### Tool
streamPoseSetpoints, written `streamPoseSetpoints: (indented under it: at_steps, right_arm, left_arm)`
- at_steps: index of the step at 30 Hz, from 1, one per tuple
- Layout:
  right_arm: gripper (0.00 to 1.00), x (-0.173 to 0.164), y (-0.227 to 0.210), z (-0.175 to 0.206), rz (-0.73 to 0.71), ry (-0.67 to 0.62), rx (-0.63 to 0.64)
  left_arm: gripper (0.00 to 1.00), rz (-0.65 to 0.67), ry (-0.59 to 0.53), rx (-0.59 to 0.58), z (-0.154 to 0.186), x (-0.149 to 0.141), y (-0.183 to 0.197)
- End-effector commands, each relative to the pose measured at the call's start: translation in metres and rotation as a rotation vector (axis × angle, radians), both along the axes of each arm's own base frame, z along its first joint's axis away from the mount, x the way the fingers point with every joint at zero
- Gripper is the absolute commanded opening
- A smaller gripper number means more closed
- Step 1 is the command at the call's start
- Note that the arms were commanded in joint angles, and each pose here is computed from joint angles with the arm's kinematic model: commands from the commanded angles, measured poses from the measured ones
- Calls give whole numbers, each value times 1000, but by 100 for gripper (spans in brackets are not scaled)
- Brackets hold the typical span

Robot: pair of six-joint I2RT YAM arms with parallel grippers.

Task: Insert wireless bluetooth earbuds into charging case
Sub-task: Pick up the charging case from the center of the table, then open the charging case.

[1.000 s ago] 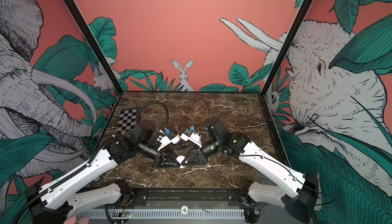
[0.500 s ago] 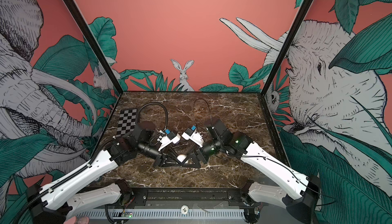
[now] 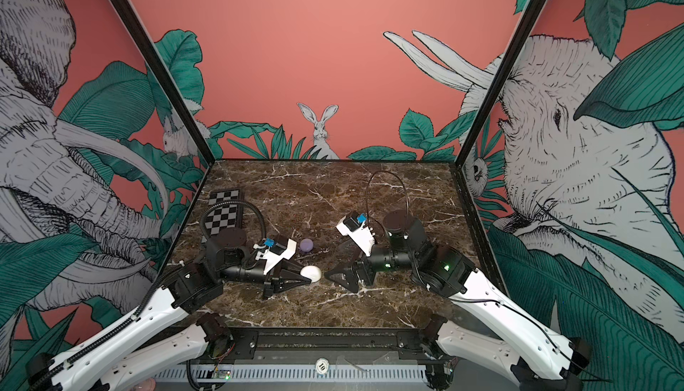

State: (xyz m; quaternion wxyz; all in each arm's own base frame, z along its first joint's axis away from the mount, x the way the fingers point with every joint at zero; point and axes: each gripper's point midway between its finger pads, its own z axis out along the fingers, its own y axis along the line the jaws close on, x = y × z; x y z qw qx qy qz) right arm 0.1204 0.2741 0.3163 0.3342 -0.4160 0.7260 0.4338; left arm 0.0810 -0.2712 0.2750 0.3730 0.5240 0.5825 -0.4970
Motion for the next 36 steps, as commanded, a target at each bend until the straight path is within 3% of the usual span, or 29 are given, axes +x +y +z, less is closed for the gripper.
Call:
streamPoseSetpoints:
  at_steps: [1,5,13,19,27,36]
  right_arm:
    - [98,14,-3,17,-69,-132,32]
    - [98,16,2,8,-83,-185,-19]
    - [98,13,8,1,-107,-372,-72]
    - [98,7,25,-22,-93,-523,-175]
    - [98,4,45,-34,-104,-731,-269]
    - [98,2,57,-38,-134,-812,-301]
  left_arm:
    - [0,-28,-209,-81,6,-6,6]
    - [0,7,-319,-52,-12,1,11]
    - [0,24,-388,-24,-37,5,14]
    - [0,76,-501,-10,-49,14,20]
    - [0,98,-516,-30,-49,16,21]
    - [0,92,-535,-26,-53,14,23]
